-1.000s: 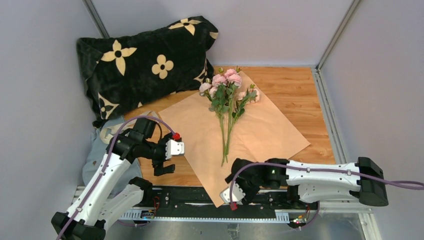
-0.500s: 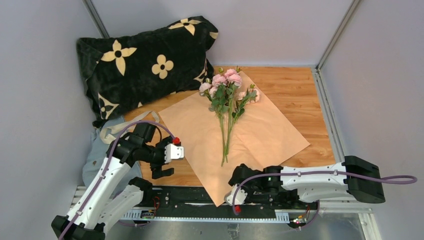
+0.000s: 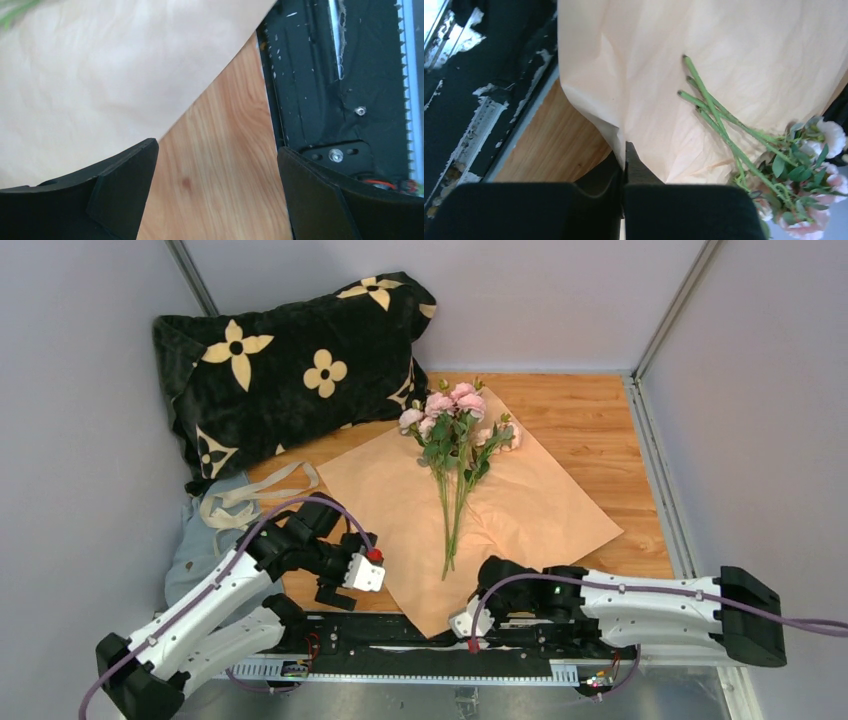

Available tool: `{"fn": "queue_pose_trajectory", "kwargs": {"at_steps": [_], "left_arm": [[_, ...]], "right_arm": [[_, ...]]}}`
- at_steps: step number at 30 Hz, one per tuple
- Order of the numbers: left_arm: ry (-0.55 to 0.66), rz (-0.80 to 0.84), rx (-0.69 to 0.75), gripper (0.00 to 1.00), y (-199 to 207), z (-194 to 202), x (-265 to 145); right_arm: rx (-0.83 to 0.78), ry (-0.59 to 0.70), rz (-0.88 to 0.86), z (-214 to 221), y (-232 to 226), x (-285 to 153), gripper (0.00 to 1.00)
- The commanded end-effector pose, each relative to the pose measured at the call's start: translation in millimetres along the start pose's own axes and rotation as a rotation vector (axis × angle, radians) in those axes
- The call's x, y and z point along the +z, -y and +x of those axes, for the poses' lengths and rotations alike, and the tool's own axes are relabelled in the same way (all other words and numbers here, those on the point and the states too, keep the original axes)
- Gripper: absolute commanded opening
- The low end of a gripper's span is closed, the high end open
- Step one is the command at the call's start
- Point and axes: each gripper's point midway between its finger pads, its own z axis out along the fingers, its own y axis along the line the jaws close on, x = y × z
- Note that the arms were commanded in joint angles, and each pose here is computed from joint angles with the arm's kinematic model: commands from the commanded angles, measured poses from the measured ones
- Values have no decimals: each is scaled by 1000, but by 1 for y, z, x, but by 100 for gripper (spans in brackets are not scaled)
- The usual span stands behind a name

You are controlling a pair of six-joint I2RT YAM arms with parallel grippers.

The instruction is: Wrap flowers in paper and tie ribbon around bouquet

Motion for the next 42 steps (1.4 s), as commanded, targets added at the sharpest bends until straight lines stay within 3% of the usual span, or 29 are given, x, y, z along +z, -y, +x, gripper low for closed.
{"fn": "queue_pose_trajectory", "kwargs": {"at_steps": [1, 6, 9, 12, 14, 19, 23, 25, 28, 29, 31, 34, 38, 40, 42], "left_arm": [[57, -51, 282, 100, -25, -21, 36], [195, -119, 440, 100, -50, -53, 68], [236, -59, 386, 100, -48, -63, 86], [221, 100, 246, 100, -33, -60, 102], [192, 181, 263, 100, -20, -58, 109], [256, 285, 297, 100, 4, -57, 118], [250, 290, 312, 100, 13, -58, 117], [254, 232, 237, 100, 5, -65, 117], [277, 34, -6, 99, -31, -82, 122], [280, 16, -63, 96, -37, -86, 123], [282, 14, -135, 79, -38, -89, 122], [302, 37, -125, 45, -27, -88, 117], [308, 54, -172, 16, -26, -92, 117], [317, 54, -179, 0, -27, -95, 116], [305, 32, -184, 0, -32, -96, 115]], "right_arm": [[214, 162, -13, -11, 2, -6, 0], [378, 214, 0, 0, 12, -8, 0], [426, 196, 6, 9, 8, -5, 0], [490, 217, 36, 14, 13, -6, 0], [524, 227, 52, 17, 18, -8, 0], [566, 231, 94, 24, 25, -11, 0], [571, 216, 107, 29, 25, -10, 0], [573, 215, 103, 29, 26, -10, 0], [572, 213, 92, 29, 25, -9, 0], [570, 213, 90, 29, 25, -9, 0], [566, 214, 90, 29, 24, -9, 0], [561, 215, 88, 28, 23, -9, 0], [564, 202, 77, 30, 23, -9, 3], [562, 192, 56, 31, 20, -10, 8], [555, 182, 23, 29, 19, -16, 25]]}}
